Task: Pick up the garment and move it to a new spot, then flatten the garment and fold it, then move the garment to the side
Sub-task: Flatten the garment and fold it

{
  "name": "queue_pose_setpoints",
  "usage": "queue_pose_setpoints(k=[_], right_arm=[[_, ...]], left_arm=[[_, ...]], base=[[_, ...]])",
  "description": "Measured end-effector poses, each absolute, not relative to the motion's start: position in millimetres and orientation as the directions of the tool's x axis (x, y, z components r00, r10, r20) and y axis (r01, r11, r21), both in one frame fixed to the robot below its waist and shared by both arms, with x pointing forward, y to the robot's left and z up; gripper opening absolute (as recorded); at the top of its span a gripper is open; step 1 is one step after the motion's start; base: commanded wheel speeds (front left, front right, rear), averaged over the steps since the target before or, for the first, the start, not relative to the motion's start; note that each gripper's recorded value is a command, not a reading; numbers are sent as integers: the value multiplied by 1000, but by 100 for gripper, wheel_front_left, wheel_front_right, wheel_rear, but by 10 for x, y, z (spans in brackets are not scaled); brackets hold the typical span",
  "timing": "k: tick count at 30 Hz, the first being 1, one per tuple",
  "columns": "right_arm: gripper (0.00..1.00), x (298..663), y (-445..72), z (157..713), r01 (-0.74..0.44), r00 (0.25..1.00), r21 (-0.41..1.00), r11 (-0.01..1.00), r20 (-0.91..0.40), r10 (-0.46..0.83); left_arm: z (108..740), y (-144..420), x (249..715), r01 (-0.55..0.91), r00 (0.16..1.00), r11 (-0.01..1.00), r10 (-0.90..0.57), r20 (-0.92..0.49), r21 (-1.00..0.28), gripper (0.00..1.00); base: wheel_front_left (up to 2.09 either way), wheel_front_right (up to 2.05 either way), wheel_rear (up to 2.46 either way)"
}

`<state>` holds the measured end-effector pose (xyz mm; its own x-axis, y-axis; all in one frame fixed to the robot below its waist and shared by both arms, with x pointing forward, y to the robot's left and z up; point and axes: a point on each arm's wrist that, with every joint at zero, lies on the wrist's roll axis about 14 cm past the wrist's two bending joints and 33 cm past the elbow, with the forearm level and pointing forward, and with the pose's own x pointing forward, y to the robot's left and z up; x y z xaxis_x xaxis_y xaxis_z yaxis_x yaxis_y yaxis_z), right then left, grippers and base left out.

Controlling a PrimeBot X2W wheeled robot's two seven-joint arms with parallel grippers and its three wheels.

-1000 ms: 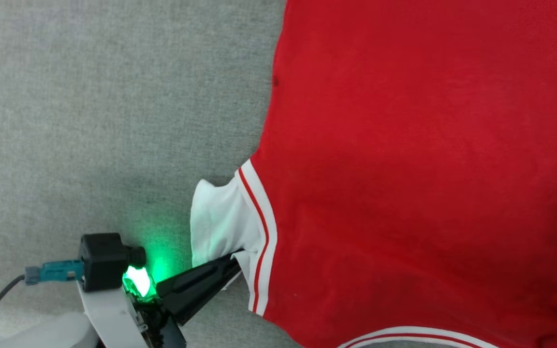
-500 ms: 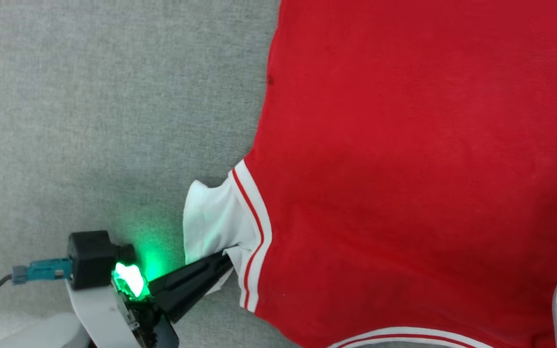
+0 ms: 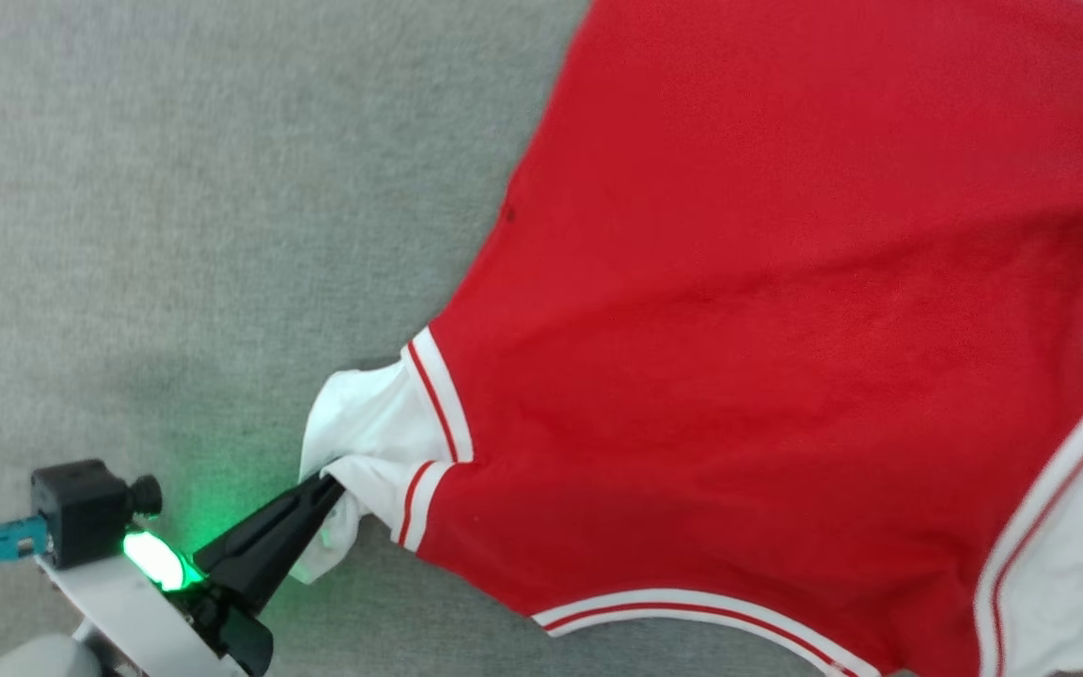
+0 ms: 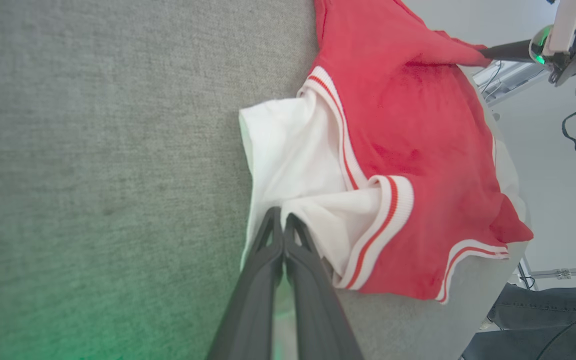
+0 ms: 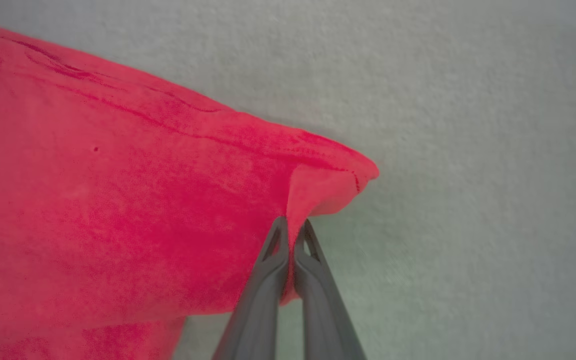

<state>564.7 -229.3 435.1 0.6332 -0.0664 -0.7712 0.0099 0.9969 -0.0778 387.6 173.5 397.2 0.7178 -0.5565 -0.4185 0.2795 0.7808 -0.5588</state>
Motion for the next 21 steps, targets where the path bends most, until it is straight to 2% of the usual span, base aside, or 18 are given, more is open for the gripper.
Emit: queue_pose_setpoints(k=[12,21], right_arm=[[0,4148,-2544,4441,-30,520,-29,999,-854,-9],[0,3234,-2206,4203,-62,426,98,993,-897,115]], left_arm=[[4249,1667,3963,332,766,776,-554,-327,-537,0],[4417,1560,4068,381,781,766,-567,-264,-518,0]], base=[[0,0,0],[0,0,0]])
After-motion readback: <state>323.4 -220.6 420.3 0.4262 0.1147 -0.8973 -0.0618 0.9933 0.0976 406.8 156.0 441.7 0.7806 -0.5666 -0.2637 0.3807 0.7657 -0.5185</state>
